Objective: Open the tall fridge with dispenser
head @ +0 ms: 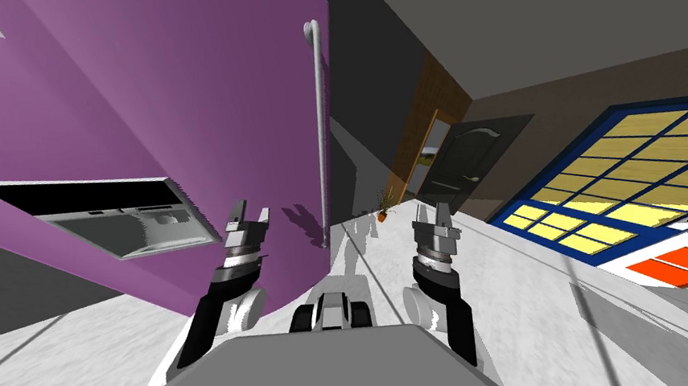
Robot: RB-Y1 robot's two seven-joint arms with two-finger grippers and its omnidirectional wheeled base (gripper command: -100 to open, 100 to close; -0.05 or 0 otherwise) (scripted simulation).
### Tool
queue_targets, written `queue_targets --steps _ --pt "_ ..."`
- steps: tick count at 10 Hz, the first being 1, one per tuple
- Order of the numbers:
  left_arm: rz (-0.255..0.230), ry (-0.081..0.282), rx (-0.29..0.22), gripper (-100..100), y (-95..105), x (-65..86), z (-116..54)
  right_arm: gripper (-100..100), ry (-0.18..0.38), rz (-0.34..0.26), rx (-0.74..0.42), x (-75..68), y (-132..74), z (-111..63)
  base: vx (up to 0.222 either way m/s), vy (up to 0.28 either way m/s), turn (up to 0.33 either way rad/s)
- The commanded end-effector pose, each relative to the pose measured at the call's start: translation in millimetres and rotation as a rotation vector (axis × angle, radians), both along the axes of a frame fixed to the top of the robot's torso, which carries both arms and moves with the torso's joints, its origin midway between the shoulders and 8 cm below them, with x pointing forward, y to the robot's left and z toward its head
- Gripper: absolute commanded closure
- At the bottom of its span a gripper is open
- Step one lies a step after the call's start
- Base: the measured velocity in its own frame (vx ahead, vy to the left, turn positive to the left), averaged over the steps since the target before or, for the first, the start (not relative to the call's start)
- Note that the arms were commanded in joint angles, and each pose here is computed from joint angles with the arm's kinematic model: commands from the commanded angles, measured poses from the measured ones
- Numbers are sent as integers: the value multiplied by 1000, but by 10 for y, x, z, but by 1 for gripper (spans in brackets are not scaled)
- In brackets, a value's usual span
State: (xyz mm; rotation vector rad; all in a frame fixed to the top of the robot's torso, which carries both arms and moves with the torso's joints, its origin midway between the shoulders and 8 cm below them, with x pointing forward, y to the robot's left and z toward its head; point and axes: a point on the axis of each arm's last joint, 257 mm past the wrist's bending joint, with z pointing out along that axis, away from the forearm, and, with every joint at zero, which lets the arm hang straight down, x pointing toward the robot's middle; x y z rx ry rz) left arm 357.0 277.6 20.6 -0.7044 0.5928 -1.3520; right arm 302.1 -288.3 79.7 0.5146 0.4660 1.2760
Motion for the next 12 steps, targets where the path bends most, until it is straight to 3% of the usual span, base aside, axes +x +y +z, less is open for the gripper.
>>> queue_targets --steps 1,6,7,9,10,12 --pt "-8 44 86 -100 40 140 -110 0 0 0 0 0 0 0 -15 -72 -32" --pt "63 151 257 -100 505 571 -312 0 0 0 0 1 0 0 -37 -134 -63" --pt "77 155 257 -100 577 593 -325 0 0 0 0 1 0 -1 -20 -103 -8" --pt "137 198 304 -100 911 782 -347 0 0 0 0 0 0 -1 -27 -114 -75" --pt "151 199 304 -100 980 786 -340 0 0 0 0 1 0 -1 -18 -108 -25" --pt "227 237 336 -100 1392 938 -295 0 0 0 0 0 0 -1 -27 -164 -63"
